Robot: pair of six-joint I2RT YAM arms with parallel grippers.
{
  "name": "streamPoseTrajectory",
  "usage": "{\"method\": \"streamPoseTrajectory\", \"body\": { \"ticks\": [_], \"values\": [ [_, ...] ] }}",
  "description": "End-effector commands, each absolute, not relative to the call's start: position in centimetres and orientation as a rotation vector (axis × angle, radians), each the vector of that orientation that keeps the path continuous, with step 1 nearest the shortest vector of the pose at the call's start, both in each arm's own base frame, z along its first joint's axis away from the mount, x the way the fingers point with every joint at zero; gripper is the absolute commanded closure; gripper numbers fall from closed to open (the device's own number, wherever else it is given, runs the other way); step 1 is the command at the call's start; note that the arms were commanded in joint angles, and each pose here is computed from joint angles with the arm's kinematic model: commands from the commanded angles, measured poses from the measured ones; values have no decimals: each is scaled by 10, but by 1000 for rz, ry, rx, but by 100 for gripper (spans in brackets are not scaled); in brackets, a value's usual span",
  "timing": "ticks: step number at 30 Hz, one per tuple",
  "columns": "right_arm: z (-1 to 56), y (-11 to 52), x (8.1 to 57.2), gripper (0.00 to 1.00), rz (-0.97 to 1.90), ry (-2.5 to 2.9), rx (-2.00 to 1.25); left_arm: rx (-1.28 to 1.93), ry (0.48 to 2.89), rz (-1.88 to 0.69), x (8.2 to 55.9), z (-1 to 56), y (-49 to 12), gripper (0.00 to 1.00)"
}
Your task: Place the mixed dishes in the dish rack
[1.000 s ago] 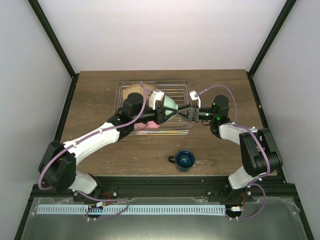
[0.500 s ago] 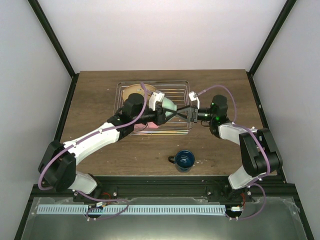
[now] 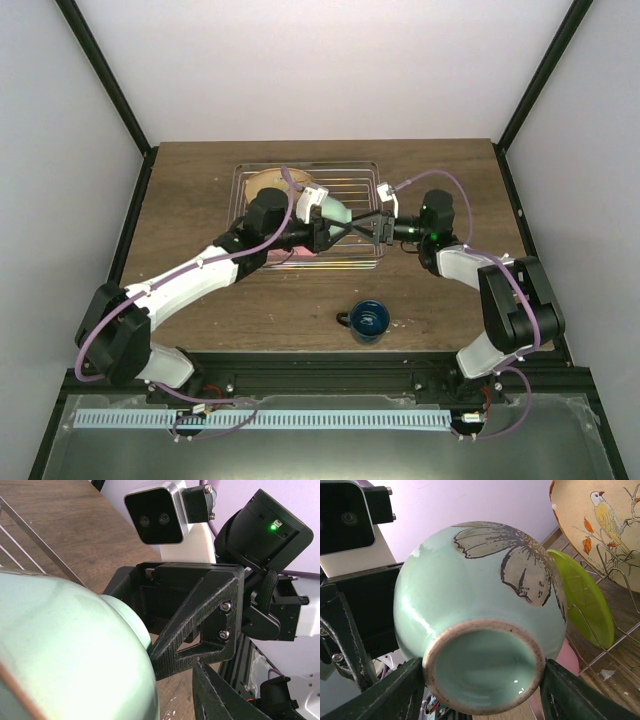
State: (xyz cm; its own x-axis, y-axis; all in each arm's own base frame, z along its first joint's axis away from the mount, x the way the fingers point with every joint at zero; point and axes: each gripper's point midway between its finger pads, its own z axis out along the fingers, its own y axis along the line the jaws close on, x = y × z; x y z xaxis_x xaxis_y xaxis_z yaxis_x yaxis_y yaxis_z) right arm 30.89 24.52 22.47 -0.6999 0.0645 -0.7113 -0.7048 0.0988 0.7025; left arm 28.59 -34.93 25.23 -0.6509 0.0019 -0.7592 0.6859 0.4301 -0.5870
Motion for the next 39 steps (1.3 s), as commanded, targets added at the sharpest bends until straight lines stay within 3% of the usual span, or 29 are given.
{"method": "streamPoseTrajectory", "body": {
  "ticks": [1, 27, 29, 35, 39],
  "values": [
    [249, 250, 317, 37, 1611, 1707, -675, 619, 1937, -1273, 279, 264, -350, 65],
    [244, 251, 325, 41, 1588, 1742, -660, 623, 1922, -1316, 281, 265, -353, 65],
    [243, 251, 326, 41, 1592, 1745, -659, 626, 1916, -1327, 280, 267, -354, 70],
    [242, 252, 326, 41, 1601, 1745, -661, 636, 1902, -1338, 279, 271, -355, 99],
    [243, 252, 326, 41, 1606, 1743, -667, 642, 1899, -1346, 279, 272, -357, 100]
  ]
}}
